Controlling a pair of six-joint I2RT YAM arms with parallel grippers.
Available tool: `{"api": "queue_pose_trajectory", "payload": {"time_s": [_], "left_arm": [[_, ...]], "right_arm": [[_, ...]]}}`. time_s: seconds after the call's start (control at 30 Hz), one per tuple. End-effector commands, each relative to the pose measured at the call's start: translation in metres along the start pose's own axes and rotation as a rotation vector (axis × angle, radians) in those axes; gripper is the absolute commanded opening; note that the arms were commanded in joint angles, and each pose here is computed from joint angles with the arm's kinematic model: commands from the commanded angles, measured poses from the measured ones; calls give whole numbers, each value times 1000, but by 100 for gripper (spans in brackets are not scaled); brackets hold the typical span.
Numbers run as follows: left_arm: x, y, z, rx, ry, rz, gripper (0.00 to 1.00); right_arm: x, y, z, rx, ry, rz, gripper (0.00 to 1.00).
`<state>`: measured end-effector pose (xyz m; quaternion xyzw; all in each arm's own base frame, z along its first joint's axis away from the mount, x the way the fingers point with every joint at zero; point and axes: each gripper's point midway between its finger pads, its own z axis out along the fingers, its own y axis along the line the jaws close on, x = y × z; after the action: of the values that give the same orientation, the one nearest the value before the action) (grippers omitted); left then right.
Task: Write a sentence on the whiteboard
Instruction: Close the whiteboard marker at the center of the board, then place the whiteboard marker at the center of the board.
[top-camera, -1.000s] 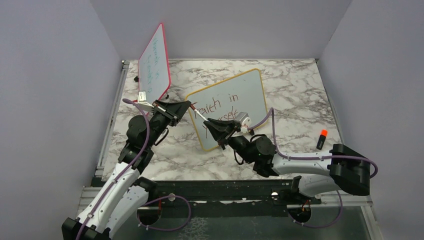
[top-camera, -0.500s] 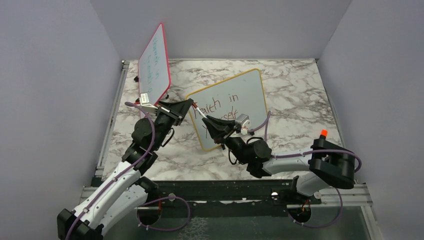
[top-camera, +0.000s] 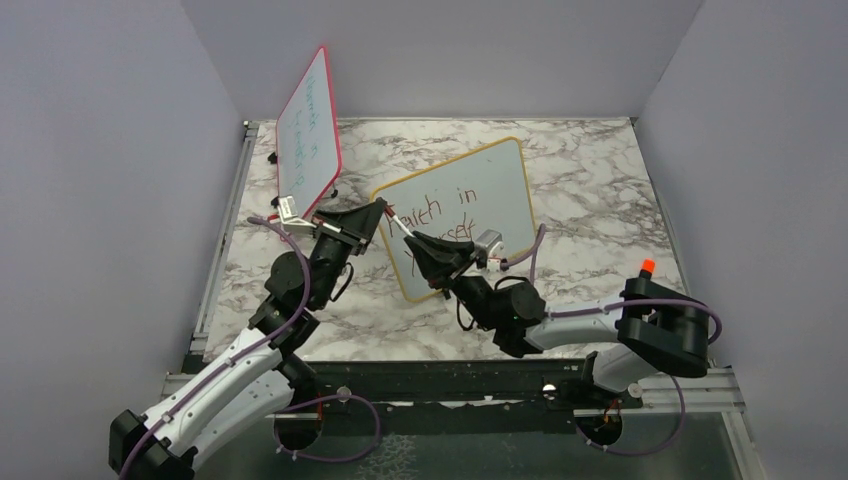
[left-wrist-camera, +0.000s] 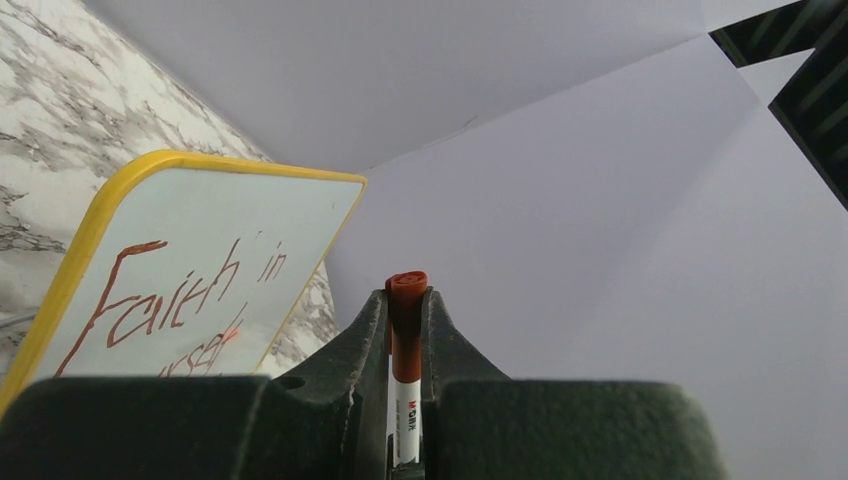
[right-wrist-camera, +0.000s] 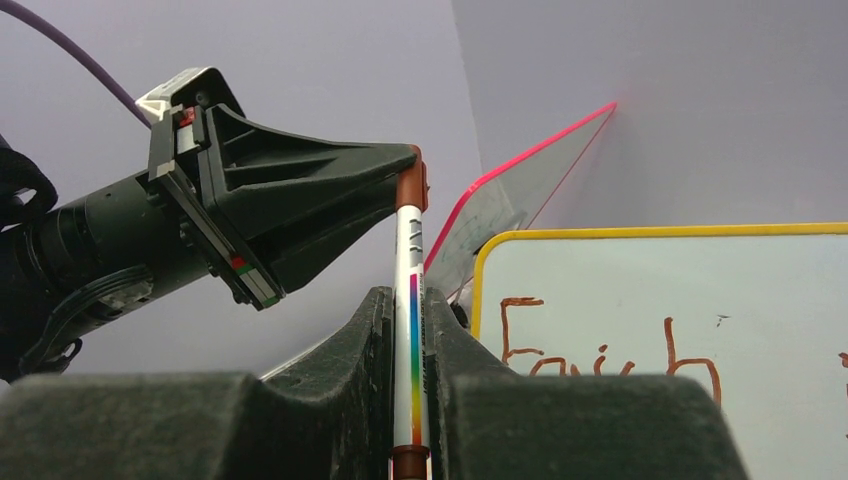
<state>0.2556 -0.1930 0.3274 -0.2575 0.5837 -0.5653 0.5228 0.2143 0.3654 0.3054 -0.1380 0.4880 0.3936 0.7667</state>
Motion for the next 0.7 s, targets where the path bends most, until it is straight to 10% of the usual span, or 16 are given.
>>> {"api": "queue_pose_trajectory", "payload": {"time_s": [0.0,0.67], "left_arm": [[44,7,-22,5,209,45,0],[-40,46,-64,-318,9,551,82]], "right_arm": [[-33,-15,3,67,-88,24,1],[-11,-172,-88,669,321,-244,1]]}}
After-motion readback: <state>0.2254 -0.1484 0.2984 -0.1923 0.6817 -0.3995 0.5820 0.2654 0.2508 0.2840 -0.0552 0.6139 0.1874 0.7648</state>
